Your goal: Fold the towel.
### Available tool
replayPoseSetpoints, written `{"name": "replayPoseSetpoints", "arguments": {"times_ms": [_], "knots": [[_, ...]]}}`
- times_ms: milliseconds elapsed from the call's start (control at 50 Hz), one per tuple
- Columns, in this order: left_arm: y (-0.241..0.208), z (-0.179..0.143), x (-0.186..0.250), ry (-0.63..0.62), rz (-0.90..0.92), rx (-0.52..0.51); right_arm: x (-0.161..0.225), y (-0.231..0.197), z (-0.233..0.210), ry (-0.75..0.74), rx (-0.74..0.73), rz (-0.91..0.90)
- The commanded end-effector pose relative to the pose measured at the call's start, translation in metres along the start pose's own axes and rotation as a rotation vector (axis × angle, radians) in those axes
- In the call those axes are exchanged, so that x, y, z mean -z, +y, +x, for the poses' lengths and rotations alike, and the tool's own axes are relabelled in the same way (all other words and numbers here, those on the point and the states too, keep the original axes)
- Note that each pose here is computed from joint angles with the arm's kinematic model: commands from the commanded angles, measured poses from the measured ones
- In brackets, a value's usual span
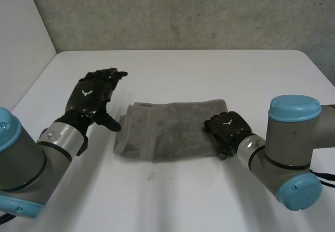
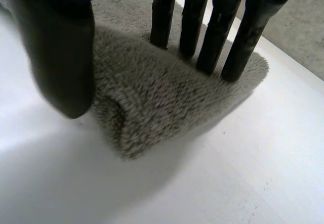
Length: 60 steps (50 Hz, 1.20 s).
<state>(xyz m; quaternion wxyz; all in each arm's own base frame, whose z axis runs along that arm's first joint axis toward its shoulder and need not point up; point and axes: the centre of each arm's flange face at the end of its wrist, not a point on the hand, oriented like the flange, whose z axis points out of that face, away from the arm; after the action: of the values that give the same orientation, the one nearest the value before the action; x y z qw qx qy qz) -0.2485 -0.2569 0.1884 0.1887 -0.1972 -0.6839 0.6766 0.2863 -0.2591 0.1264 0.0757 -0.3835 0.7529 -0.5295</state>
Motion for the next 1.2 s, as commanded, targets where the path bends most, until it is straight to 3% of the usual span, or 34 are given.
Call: {"name": "replayPoseSetpoints", "arguments": {"times_ms": [20, 140, 260, 300, 380, 420, 460, 500, 620, 740, 840, 880, 900, 940, 960, 1000, 1200], "knots": [[0.009, 0.007, 0.003, 0.019, -0.031, -0.028, -0.007, 0.013, 0.007, 0.031, -0.002, -0.032], [0.005, 0.005, 0.002, 0.008, -0.019, -0.05, 0.004, 0.011, 0.024, 0.098, 0.031, -0.047], [-0.012, 0.005, 0.002, 0.008, 0.03, -0.062, 0.03, -0.004, 0.029, 0.12, 0.283, -0.049], [-0.02, 0.005, 0.002, 0.007, 0.051, -0.067, 0.033, -0.018, 0.03, 0.132, 0.447, -0.026], [-0.037, 0.004, -0.003, 0.005, 0.092, -0.072, 0.024, -0.041, 0.037, 0.181, 0.538, 0.037], [-0.048, 0.003, -0.008, 0.004, 0.102, -0.069, 0.018, -0.053, 0.028, 0.173, 0.561, 0.081], [-0.055, 0.003, -0.012, 0.005, 0.11, -0.068, 0.006, -0.071, -0.027, 0.06, 0.632, 0.194], [-0.061, 0.004, -0.015, 0.008, 0.116, -0.065, 0.004, -0.077, -0.053, 0.011, 0.664, 0.233], [-0.071, 0.007, -0.028, 0.024, 0.128, -0.003, -0.007, -0.06, -0.124, -0.173, 0.807, 0.283], [-0.068, 0.008, -0.038, 0.02, 0.123, 0.075, -0.008, -0.044, -0.144, -0.253, 0.847, 0.285], [-0.065, 0.02, -0.044, 0.03, 0.114, 0.085, 0.002, -0.06, -0.13, -0.214, 0.746, 0.295], [-0.064, 0.024, -0.045, 0.036, 0.109, 0.087, 0.011, -0.076, -0.098, -0.157, 0.55, 0.295], [-0.064, 0.027, -0.047, 0.039, 0.103, 0.09, 0.011, -0.076, -0.098, -0.157, 0.549, 0.295], [-0.064, 0.029, -0.049, 0.044, 0.099, 0.092, 0.018, -0.083, -0.06, -0.109, 0.336, 0.279], [-0.063, 0.033, -0.05, 0.051, 0.092, 0.095, 0.018, -0.083, -0.06, -0.108, 0.335, 0.279], [-0.061, 0.039, -0.052, 0.063, 0.083, 0.097, 0.027, -0.085, -0.031, -0.072, 0.161, 0.26], [-0.028, 0.084, -0.061, 0.094, -0.054, 0.104, 0.031, -0.072, 0.022, -0.005, -0.153, 0.193]]}}
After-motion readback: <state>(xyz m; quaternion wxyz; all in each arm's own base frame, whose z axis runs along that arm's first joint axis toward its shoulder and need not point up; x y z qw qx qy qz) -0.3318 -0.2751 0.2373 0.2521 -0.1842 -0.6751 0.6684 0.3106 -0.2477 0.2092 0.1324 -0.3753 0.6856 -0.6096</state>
